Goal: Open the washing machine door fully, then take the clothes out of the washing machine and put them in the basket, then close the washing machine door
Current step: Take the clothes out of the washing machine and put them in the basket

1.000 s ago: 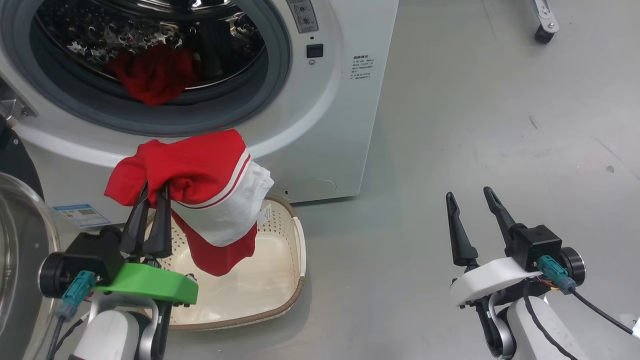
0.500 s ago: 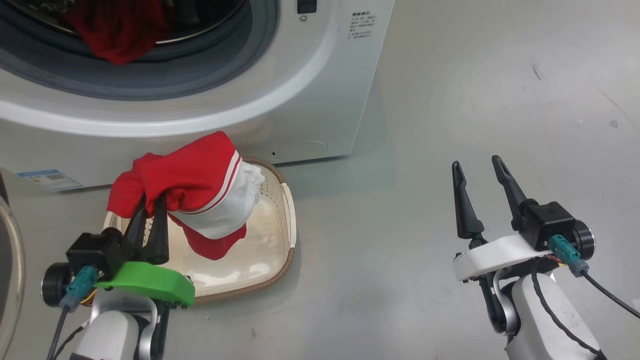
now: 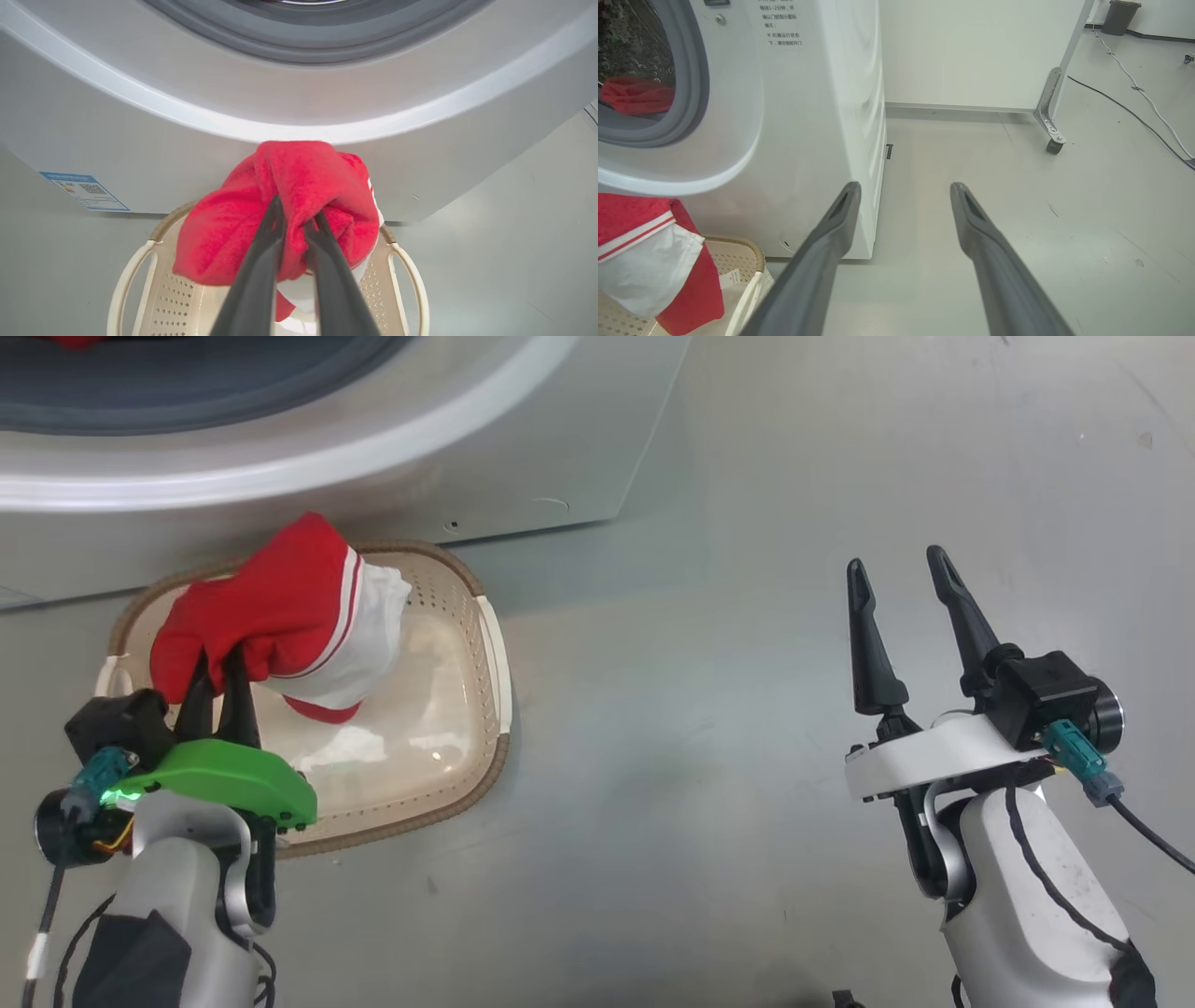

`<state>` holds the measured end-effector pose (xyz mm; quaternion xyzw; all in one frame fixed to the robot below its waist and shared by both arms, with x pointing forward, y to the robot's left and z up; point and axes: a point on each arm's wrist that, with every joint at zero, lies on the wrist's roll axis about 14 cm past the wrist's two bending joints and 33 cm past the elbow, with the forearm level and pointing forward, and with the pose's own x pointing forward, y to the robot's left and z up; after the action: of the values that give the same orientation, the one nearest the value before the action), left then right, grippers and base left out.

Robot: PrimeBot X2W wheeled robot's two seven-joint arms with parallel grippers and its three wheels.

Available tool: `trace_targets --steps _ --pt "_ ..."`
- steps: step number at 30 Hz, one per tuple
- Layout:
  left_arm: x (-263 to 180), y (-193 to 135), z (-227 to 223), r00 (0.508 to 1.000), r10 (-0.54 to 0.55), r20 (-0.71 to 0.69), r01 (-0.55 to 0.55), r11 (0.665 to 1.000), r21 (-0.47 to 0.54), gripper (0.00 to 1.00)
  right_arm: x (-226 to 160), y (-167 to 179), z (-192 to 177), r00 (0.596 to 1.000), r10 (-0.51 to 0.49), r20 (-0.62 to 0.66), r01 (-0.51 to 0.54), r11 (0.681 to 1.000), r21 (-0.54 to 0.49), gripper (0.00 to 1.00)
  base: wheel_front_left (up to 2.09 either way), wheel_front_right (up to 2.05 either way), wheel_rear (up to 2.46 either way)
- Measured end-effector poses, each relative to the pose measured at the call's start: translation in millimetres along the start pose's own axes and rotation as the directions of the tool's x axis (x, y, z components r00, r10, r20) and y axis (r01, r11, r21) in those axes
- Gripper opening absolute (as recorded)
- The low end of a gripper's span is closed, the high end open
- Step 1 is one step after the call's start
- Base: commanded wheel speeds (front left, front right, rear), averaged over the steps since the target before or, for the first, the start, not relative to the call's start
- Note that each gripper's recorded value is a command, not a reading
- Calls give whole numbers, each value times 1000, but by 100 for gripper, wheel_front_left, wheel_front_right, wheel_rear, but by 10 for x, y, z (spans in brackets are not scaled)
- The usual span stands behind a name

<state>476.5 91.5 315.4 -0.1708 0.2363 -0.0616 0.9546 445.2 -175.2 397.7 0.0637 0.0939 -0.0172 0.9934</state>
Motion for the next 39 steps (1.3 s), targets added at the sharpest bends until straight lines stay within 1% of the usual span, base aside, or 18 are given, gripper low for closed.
trace_targets --steps 2,6,11,15,20,25,34,39 --pt "96 22 -126 999 11 -34 -12 1000 -21 0 51 -25 -33 1000 -6 -5 6 1000 2 100 0 0 0" --pt "262 91 -397 993 25 -113 -28 999 -22 0 173 -30 -95 1000 -3 -10 3 1000 7 100 0 0 0" --pt "393 274 -780 974 56 -220 -58 998 -4 0 313 -83 -200 1000 -19 -25 19 999 33 100 0 0 0" --pt "362 363 -1215 934 70 -351 -78 997 -8 0 362 -155 -325 998 -40 -51 41 999 30 100 0 0 0" --pt "314 416 -1559 892 76 -445 -101 994 -31 0 360 -234 -454 994 -66 -83 68 997 25 100 0 0 0" --pt "354 418 -1650 879 75 -470 -109 993 -44 0 372 -257 -486 993 -71 -90 73 997 19 100 0 0 0" --pt "416 420 -1568 893 67 -445 -97 994 -45 0 392 -236 -490 993 -70 -91 72 997 18 100 0 0 0" --pt "364 271 -1503 905 17 -425 -40 998 -46 0 392 -188 -407 996 -57 -74 59 998 21 100 0 0 0"
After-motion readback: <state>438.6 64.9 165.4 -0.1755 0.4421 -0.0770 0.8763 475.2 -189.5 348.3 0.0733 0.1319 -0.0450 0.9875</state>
